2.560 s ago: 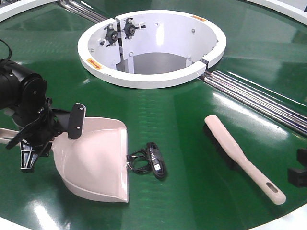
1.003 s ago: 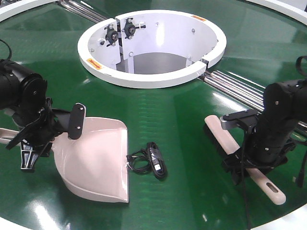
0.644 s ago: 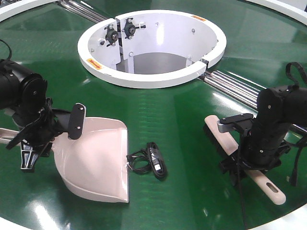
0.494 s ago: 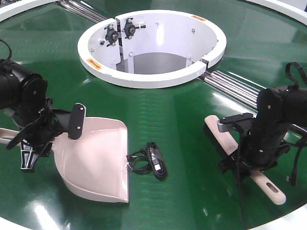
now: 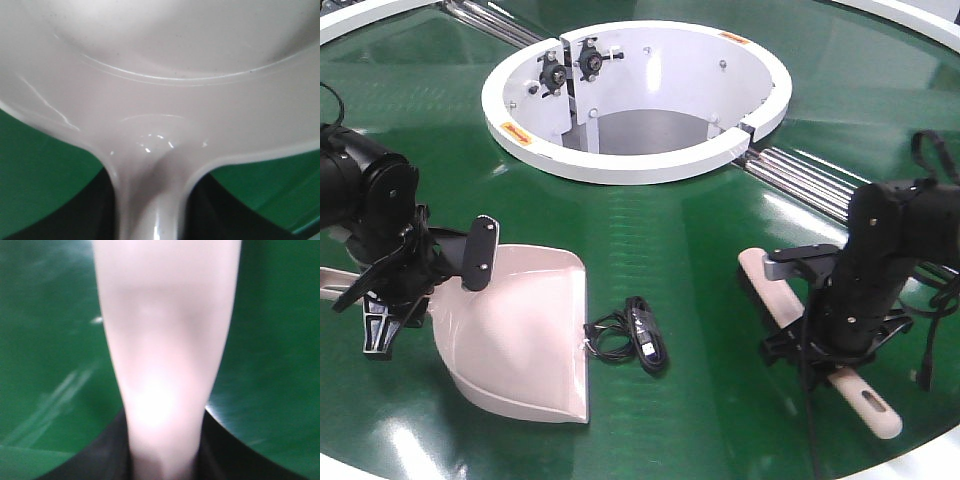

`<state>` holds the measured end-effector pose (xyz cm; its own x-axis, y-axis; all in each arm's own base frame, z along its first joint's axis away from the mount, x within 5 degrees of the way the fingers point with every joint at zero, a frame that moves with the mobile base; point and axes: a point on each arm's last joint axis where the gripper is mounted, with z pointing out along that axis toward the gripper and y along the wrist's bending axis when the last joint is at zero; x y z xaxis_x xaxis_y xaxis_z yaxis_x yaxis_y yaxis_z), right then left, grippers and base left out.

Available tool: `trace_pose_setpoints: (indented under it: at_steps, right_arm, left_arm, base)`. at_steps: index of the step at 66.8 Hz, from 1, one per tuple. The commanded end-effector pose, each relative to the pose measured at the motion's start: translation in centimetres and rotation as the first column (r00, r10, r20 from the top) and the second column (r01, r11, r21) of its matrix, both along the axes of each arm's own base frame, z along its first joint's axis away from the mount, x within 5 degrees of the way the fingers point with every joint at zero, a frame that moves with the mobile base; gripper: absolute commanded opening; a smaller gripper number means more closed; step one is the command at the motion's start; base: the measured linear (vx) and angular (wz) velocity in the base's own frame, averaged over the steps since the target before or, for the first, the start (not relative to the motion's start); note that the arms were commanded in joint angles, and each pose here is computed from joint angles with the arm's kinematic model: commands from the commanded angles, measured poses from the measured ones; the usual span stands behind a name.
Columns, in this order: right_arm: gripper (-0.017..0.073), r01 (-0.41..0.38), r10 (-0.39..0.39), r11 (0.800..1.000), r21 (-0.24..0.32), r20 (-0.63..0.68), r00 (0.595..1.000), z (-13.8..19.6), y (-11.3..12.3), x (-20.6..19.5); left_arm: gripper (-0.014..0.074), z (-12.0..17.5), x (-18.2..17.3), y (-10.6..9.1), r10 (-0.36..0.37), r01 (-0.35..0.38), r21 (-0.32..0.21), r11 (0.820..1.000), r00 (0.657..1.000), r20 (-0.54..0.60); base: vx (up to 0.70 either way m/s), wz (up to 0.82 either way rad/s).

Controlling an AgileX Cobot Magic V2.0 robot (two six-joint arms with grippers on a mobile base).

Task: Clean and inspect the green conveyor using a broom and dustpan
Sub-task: 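Lower the right gripper onto the brush handle and grasp it, then sweep the black cable into the dustpan with the held brush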

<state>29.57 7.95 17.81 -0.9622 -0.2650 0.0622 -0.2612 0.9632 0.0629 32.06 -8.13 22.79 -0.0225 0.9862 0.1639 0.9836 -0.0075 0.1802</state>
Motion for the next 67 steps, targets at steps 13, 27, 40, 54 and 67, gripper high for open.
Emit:
trace_pose_setpoints:
  at_steps: [13, 27, 40, 54, 67]
  right_arm:
    - [-0.0004, 0.005, -0.007, 1.0, 0.023, 0.082, 0.997, 2.8, 5.4, -0.8]
    - [-0.0004, 0.049, -0.049, 0.999, -0.001, 0.095, 0.994, 4.6, 7.5, -0.4]
    - [-0.0004, 0.105, -0.105, 0.991, -0.077, 0.014, 0.994, 3.9, 7.9, 0.3]
    - [-0.0003, 0.094, -0.095, 0.99, -0.102, 0.001, 0.996, 2.8, 10.5, 0.1]
    - [-0.0004, 0.082, -0.09, 0.989, -0.126, -0.056, 0.994, 1.7, 13.2, 0.1]
  left_arm:
    - [0.0003, 2.3, -0.2, -0.2, -0.003, 0.005, -0.032, 0.999, 0.997, 0.073]
    - [0.0003, 2.3, -0.2, -0.2, -0.003, 0.005, -0.032, 0.999, 0.997, 0.073]
    - [0.0003, 2.3, -0.2, -0.2, -0.003, 0.005, -0.032, 0.999, 0.997, 0.073]
    - [0.0003, 2.3, -0.2, -0.2, -0.003, 0.005, -0.032, 0.999, 0.997, 0.073]
    - [0.0003, 2.3, -0.2, -0.2, -0.003, 0.005, -0.031, 0.999, 0.997, 0.072]
  base:
    - [0.0, 0.0]
    - [0.0, 0.0]
    - [0.0, 0.0]
    - [0.0, 0.0]
    - [0.0, 0.0]
